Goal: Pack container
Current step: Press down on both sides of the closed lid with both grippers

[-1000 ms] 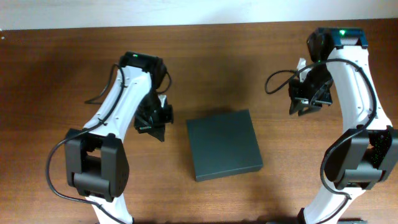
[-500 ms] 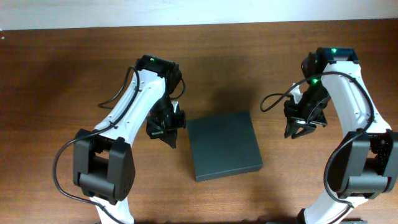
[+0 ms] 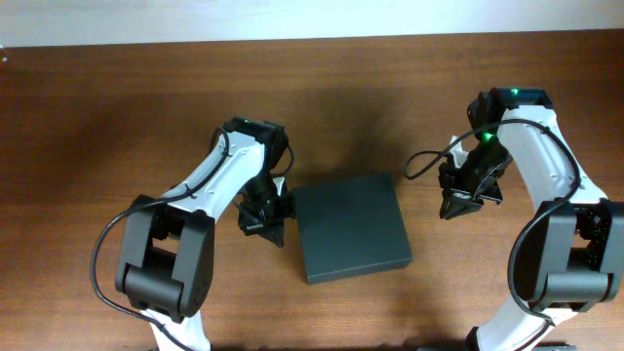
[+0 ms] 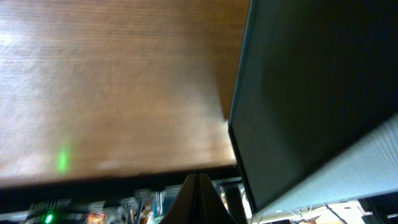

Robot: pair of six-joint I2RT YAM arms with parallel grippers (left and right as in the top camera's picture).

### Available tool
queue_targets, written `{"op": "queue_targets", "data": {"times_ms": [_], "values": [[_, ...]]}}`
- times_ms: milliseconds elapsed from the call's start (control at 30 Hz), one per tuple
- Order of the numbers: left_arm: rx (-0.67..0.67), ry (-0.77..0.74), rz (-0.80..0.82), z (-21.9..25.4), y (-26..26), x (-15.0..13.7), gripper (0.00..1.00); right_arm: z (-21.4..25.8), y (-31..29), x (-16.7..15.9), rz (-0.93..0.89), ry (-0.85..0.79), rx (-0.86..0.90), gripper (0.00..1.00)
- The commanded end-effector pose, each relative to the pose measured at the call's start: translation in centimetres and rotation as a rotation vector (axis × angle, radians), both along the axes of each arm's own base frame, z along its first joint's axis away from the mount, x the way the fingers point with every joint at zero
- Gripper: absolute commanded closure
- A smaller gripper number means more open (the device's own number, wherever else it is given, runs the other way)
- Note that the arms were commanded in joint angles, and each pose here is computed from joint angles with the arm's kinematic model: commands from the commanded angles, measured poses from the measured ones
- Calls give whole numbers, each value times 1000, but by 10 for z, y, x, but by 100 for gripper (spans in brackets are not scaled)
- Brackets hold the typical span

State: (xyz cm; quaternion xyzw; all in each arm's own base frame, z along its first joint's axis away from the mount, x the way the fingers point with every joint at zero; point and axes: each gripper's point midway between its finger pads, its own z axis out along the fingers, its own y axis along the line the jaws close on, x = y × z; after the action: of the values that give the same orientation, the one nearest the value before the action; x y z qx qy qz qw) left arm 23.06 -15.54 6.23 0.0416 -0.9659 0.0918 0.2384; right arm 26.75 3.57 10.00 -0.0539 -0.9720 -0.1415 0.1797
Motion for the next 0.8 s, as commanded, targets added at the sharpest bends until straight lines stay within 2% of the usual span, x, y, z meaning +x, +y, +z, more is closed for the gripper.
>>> {"op": "queue_targets", "data": {"times_ms": [0, 267, 767], "values": [[-25, -10, 20, 1, -5, -2, 98, 2, 4, -2, 11, -23, 12, 96], [-118, -63, 42, -1, -22, 12, 98, -11, 20, -10, 14, -7, 96, 96], [-181, -118, 54, -2, -34, 27, 98, -23, 60, -19, 151, -16, 114, 96]]}}
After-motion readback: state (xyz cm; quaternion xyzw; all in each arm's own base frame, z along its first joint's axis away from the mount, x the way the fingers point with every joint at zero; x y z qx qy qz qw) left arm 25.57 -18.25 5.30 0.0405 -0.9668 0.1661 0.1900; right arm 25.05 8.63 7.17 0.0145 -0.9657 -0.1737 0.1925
